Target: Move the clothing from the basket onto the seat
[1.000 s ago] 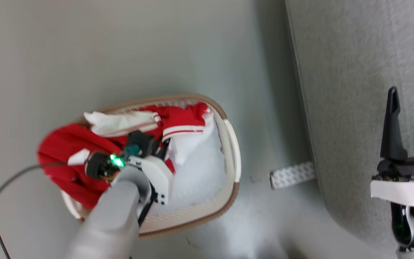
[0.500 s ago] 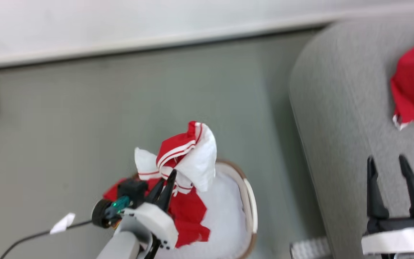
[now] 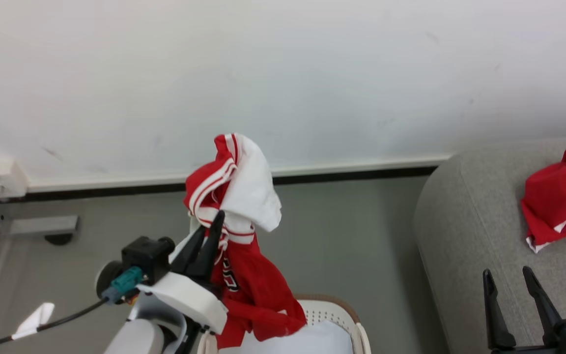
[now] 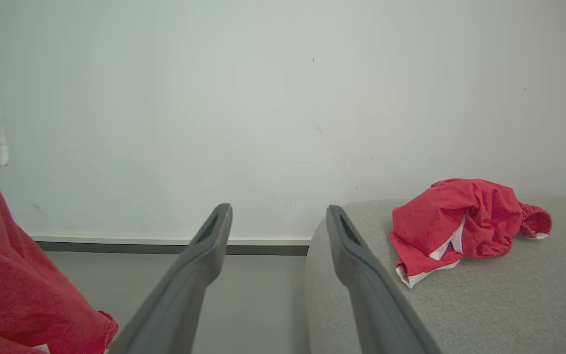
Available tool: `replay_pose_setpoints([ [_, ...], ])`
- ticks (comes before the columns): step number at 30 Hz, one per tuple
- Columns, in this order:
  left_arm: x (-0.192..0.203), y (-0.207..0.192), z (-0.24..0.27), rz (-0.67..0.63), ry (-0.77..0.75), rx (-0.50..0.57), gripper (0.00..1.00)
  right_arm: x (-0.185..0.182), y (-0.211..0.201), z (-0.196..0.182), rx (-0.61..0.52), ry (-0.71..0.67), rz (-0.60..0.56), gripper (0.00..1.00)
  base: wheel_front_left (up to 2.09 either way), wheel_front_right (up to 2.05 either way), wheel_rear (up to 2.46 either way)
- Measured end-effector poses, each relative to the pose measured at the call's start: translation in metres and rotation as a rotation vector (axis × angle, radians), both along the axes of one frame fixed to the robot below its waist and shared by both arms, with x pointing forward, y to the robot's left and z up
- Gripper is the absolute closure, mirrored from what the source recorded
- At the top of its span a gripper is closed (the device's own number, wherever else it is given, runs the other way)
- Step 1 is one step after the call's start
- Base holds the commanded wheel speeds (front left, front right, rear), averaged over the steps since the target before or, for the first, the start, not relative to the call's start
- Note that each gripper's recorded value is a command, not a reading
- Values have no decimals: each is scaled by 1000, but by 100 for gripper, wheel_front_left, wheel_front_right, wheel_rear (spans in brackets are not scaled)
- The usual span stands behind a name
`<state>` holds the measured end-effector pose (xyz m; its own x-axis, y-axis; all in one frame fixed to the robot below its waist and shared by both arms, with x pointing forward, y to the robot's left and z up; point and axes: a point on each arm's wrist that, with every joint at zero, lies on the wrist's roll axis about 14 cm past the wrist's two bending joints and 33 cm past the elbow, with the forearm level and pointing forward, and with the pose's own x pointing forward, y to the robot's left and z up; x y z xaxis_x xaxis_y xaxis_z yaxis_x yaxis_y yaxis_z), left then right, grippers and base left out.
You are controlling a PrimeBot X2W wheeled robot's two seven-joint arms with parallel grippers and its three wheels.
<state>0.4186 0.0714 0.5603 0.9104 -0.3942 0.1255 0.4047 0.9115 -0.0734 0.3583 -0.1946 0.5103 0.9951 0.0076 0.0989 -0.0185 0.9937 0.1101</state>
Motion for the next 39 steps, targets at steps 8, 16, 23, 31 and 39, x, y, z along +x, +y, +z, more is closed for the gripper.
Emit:
replay_pose_setpoints([
  [8,-15,16,56,40,-121,8,100,-14,13,9,6,-31,38,0,0,0,0],
  [16,-23,11,70,27,-148,5,100,-26,17,9,13,-36,47,0,0,0,0],
  [23,-22,6,67,12,-137,9,100,-25,20,7,11,-28,54,0,0,0,0],
  [31,-21,1,65,3,-134,8,100,-23,26,7,-3,-29,73,0,0,0,0],
  [39,-21,-12,66,-32,-132,-5,100,-16,82,18,-35,-59,245,0,0,0,0],
])
